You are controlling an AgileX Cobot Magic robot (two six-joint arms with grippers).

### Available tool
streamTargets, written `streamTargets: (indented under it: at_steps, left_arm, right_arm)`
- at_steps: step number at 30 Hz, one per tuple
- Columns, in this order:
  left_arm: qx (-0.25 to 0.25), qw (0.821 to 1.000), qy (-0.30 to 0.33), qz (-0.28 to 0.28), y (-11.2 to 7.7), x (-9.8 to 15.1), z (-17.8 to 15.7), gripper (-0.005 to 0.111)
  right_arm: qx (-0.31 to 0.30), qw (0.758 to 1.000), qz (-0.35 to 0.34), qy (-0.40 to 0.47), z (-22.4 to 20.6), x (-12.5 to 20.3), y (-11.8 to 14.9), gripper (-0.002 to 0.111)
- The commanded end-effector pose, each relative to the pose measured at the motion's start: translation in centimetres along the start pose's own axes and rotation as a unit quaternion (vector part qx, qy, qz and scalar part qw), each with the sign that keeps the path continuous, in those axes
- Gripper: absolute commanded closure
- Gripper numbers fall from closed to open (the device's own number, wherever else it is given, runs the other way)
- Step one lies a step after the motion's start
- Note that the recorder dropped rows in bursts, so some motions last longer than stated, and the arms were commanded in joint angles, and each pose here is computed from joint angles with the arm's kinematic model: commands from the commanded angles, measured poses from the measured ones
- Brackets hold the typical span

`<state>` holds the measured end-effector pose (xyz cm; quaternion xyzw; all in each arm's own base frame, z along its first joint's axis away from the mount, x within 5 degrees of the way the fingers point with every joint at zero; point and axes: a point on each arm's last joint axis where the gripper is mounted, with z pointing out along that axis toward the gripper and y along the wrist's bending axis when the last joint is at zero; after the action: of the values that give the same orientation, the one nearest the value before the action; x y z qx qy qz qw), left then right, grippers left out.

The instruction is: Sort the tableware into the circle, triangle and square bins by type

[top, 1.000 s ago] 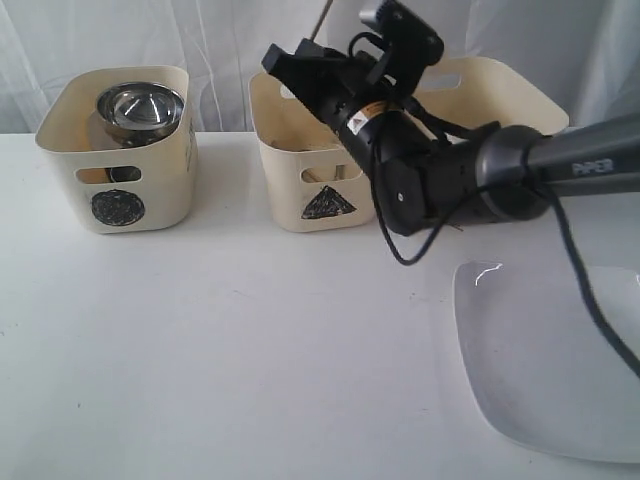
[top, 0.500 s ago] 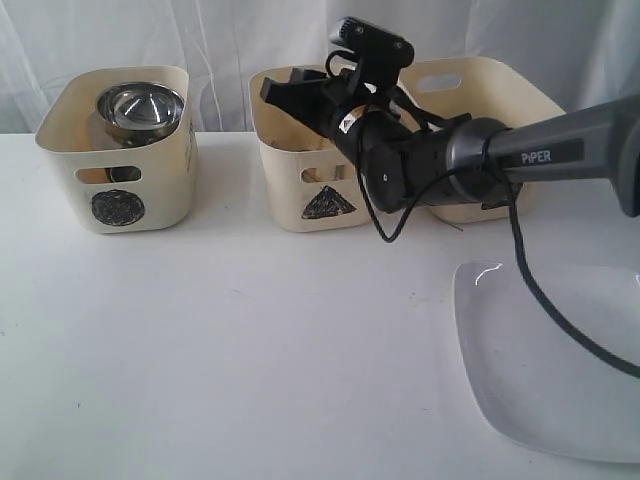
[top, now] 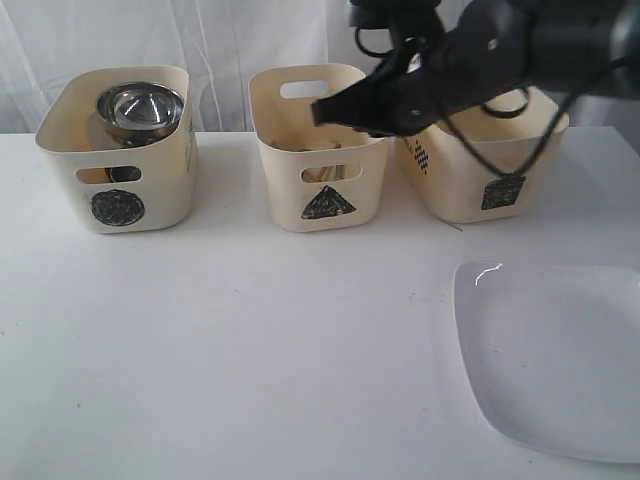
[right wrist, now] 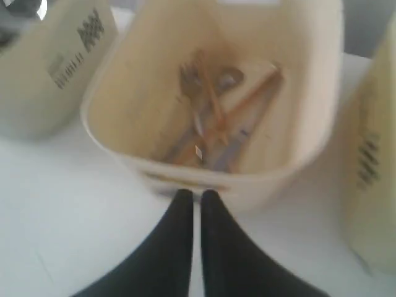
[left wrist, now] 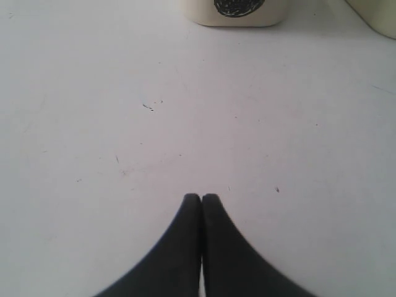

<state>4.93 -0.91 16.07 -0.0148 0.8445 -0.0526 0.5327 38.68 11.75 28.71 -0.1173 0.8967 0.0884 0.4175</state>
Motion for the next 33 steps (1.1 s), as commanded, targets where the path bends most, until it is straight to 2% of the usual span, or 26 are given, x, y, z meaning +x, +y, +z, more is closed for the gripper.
streamTargets:
  at_steps: [1,4,8,12,15,19,21,24,28,30,33]
  left_arm:
    - [0.007,1.000,0.012,0.000,-0.1,0.3,0.0,0.107]
    - [0.007,1.000,0.012,0.000,-0.1,0.3,0.0,0.107]
    - [0.007,1.000,0.012,0.000,-0.1,0.3,0.0,0.107]
    - [0.007,1.000,0.012,0.000,-0.1,0.3,0.0,0.107]
    - [0.007,1.000,0.012,0.000,-0.1,0.3,0.0,0.107]
    - [0.007,1.000,0.012,0.000,-0.1,0.3,0.0,0.107]
    - [0.007,1.000,0.012,0.000,-0.1,0.3,0.0,0.107]
    - [0.007,1.000,0.012,0.000,-0.1,0.3,0.0,0.107]
    - [0.007,1.000,0.012,0.000,-0.1,0.3,0.0,0.107]
    - [0.007,1.000,0.012,0.000,-0.1,0.3,0.0,0.107]
    - [0.007,1.000,0.012,0.000,-0.1,0.3,0.0,0.107]
  right_arm:
    - [0.068,0.995,0.003,0.078,-5.8,2.5,-4.8,0.108]
    - [0.096,0.991,0.039,0.089,-8.9,5.4,-7.0,0.108]
    - [0.150,0.977,0.099,0.113,-12.8,11.2,-9.8,0.108]
    - [0.206,0.943,0.206,0.160,-14.4,17.6,-13.1,0.108]
    - [0.182,0.921,0.287,0.190,-14.9,20.7,-13.6,0.108]
    - [0.054,0.929,0.302,0.207,-15.3,21.3,-12.3,0.108]
    - [0.010,0.923,0.319,0.217,-15.5,21.3,-11.6,0.108]
    - [-0.011,0.917,0.317,0.242,-15.7,21.5,-11.1,0.108]
    - [-0.006,0.916,0.306,0.260,-15.8,21.9,-11.2,0.108]
    - [-0.015,0.912,0.309,0.268,-15.9,21.9,-11.0,0.104]
    - [-0.027,0.909,0.312,0.276,-16.0,22.0,-10.7,0.088]
